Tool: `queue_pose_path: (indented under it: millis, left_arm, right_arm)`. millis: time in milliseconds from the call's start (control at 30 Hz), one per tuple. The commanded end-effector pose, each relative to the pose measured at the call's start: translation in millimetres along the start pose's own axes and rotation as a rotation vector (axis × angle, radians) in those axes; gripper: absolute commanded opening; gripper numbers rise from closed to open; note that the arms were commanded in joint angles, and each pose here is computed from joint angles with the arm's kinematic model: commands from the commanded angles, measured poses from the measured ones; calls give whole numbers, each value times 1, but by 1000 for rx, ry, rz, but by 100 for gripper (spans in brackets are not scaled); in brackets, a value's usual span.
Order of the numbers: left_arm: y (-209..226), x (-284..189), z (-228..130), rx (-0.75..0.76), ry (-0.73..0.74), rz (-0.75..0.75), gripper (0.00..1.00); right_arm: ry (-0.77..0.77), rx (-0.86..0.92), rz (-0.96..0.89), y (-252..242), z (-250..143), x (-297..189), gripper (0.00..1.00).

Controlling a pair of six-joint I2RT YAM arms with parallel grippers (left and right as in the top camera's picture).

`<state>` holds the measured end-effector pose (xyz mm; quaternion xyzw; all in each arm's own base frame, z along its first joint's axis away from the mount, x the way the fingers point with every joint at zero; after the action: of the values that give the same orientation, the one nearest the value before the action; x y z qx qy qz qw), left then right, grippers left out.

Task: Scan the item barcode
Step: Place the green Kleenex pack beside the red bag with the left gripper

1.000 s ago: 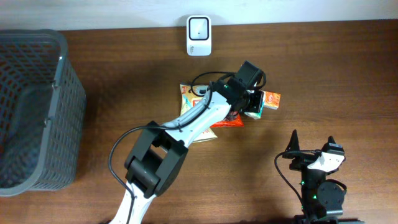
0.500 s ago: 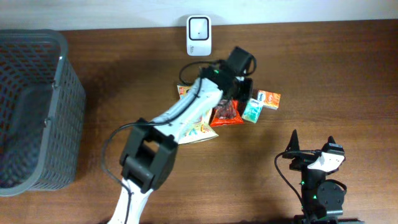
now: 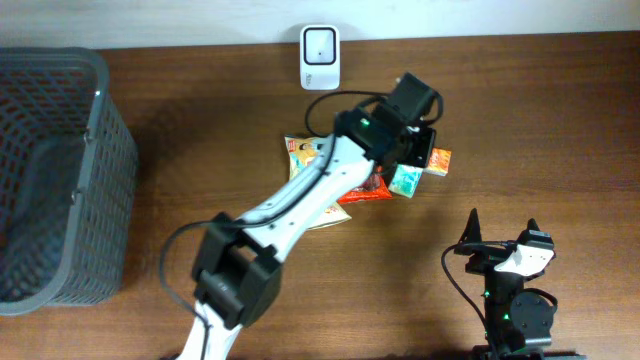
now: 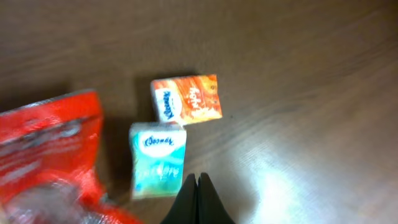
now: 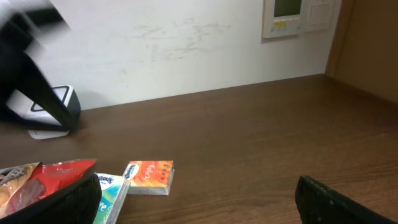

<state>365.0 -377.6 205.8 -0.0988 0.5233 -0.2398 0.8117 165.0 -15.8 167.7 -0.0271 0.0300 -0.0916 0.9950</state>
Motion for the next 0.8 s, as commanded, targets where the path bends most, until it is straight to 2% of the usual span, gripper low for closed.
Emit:
queue_pose_path:
  millis: [0,133,200,400,633,767]
  left_arm:
    - [24,58,-20,5,63,83,0]
    - [39,80,-24,-2,71,129,0]
    - [44,79,-21,3,39,179,0]
    - [44,77,-22,21,50,186,0]
    - [10,25,20,26,-100,70,0]
    - [-4,27,13,25,-60,-16,0]
  right_arm:
    - [8,7,4,1,-3,0,98]
    - [8,7,4,1,-3,0,98]
    - [8,7,4,1,-3,0,98]
    - [8,7,4,1,-3,0,98]
    - [8,7,4,1,-3,0,98]
    - [8,7,4,1,-3,0,99]
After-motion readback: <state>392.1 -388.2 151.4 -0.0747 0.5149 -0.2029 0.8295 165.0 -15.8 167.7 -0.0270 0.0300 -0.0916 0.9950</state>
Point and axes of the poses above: each gripper's point midway between its finger pads, its own x axis out along the fingers, its own y axis along the line the jaws close on, z = x × y, the point moved 8 cm from there along -x, back along the fingers, and after that the axes turned 9 degrees about -x, right-handed, at the moved point
